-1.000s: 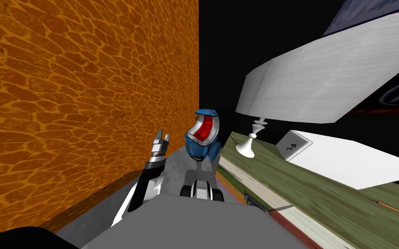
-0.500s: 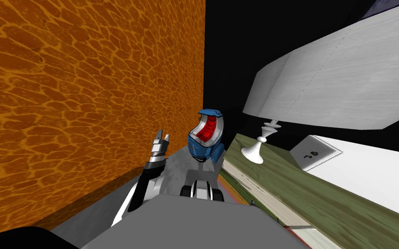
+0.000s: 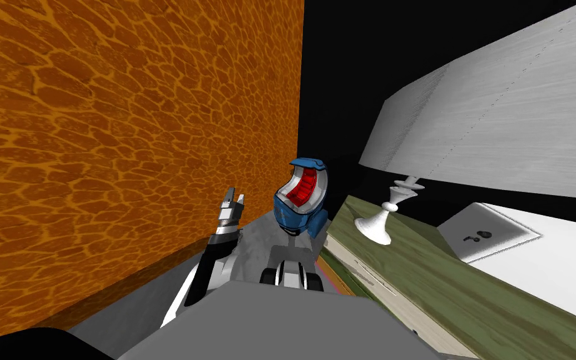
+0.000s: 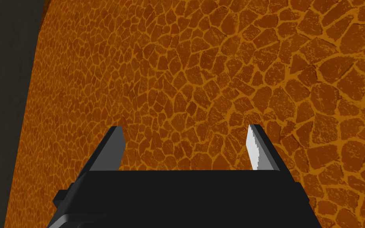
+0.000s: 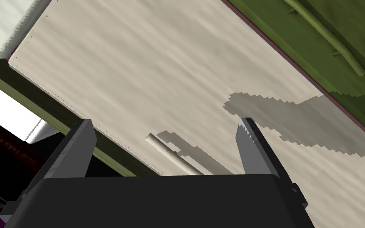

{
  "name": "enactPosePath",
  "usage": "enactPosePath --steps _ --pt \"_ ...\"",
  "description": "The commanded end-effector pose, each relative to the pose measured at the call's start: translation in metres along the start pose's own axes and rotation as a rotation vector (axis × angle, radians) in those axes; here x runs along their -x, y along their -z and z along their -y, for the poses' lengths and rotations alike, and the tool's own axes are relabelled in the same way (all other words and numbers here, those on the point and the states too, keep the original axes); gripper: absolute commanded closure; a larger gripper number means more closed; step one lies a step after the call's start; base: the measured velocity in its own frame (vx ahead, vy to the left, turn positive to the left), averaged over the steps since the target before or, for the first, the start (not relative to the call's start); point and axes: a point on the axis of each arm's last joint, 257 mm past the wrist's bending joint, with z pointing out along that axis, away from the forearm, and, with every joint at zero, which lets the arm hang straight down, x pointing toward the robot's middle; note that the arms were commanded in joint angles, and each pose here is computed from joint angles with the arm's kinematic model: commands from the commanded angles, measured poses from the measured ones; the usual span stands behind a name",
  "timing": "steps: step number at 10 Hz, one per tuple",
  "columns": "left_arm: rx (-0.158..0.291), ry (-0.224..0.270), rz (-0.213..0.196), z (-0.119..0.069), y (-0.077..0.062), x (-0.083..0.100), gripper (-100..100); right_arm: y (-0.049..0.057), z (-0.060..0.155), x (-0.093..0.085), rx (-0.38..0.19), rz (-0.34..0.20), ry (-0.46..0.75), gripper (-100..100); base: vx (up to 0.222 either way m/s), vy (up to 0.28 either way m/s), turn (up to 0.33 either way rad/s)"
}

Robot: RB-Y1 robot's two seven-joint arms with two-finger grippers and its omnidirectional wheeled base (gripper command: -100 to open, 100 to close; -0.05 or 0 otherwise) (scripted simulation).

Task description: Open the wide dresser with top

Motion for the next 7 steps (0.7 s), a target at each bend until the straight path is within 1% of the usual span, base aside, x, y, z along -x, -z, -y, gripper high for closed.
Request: enactPosePath --steps 1,2,3,4,5,6,7 --pt "0.0 0.0 0.0 0.0 0.0 0.0 0 0.003 0.015 -0.011 -0.059 0.023 0.088 -100 0.037 -0.011 0.083" --pt "0.0 0.0 0.0 0.0 0.0 0.0 0 0.006 0.019 -0.011 -0.083 0.043 0.126 -100 0.043 -0.01 0.159" --pt "0.0 0.0 0.0 0.0 0.0 0.0 0 0.006 0.024 -0.016 -0.097 0.044 0.153 -100 0.034 -0.008 0.092" --pt "0.0 0.0 0.0 0.0 0.0 0.0 0 0.01 0.029 -0.017 -0.122 0.069 0.197 -100 0.04 -0.008 0.115" --pt "0.0 0.0 0.0 0.0 0.0 0.0 0 0.011 0.033 -0.021 -0.13 0.066 0.213 -100 0.034 -0.007 0.093" --pt "0.0 0.0 0.0 0.0 0.0 0.0 0 0.015 0.039 -0.023 -0.157 0.091 0.266 -100 0.035 -0.006 0.173" --pt "0.0 0.0 0.0 0.0 0.0 0.0 0 0.015 0.04 -0.024 -0.159 0.089 0.27 -100 0.031 -0.005 0.062"
